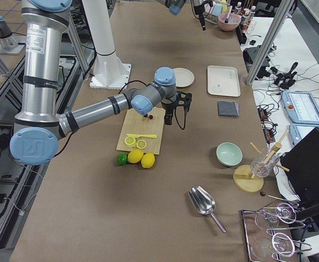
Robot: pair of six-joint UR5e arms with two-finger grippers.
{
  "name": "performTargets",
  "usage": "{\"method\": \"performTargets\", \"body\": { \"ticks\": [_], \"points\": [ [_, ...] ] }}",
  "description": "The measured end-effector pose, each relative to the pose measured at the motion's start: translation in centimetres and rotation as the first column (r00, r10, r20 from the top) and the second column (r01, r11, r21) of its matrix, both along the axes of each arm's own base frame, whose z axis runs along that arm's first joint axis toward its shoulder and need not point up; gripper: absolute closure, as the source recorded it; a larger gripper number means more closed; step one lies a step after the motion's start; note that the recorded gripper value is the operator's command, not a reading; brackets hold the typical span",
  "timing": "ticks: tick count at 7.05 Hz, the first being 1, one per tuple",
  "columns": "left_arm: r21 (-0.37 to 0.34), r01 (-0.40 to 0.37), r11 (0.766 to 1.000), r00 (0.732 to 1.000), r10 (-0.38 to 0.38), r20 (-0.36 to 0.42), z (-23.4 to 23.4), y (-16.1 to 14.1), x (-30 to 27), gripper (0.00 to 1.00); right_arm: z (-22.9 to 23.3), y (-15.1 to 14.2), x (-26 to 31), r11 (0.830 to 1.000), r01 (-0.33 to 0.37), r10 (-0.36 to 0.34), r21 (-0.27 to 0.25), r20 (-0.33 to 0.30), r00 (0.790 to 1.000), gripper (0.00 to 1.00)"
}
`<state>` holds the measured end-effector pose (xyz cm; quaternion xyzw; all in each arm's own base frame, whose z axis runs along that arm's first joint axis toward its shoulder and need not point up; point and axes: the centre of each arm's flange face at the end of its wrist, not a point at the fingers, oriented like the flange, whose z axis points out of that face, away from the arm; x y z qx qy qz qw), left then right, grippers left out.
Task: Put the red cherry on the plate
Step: 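Lower the right gripper over the dark red cherries on the cutting board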
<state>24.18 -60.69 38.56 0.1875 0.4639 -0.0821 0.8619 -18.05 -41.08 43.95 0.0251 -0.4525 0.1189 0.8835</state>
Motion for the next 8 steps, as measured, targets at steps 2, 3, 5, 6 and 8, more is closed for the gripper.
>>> {"method": "performTargets", "body": {
  "ticks": [2,3,5,6,8],
  "points": [
    [0.048,-0.012,0.999,0.999,0.010,0.042,1.5,-0.3,-3.0,0.02,-0.4,3.7,-7.4,1.000,-0.020,0.020,-0.022,0.002,1.000,0.00],
    [0.050,-0.012,0.999,0.999,0.009,0.052,2.3,-0.1,-3.4,0.02,-0.4,5.5,-9.7,1.000,-0.008,0.008,-0.026,0.000,1.000,0.00],
    [0.064,-0.008,0.998,0.998,0.005,0.055,4.4,0.9,-4.2,0.02,0.5,8.2,-12.4,0.999,0.031,-0.032,-0.043,-0.017,0.999,0.00],
    [0.070,-0.007,0.998,0.999,0.003,0.052,4.7,1.1,-4.3,0.02,1.1,9.0,-13.1,0.997,0.050,-0.051,-0.051,-0.028,0.998,0.01],
    [0.073,-0.007,0.997,0.999,0.003,0.052,4.9,1.3,-4.4,0.02,1.9,9.7,-14.9,0.997,0.070,-0.072,-0.046,-0.048,0.996,0.10]
  ]
}}
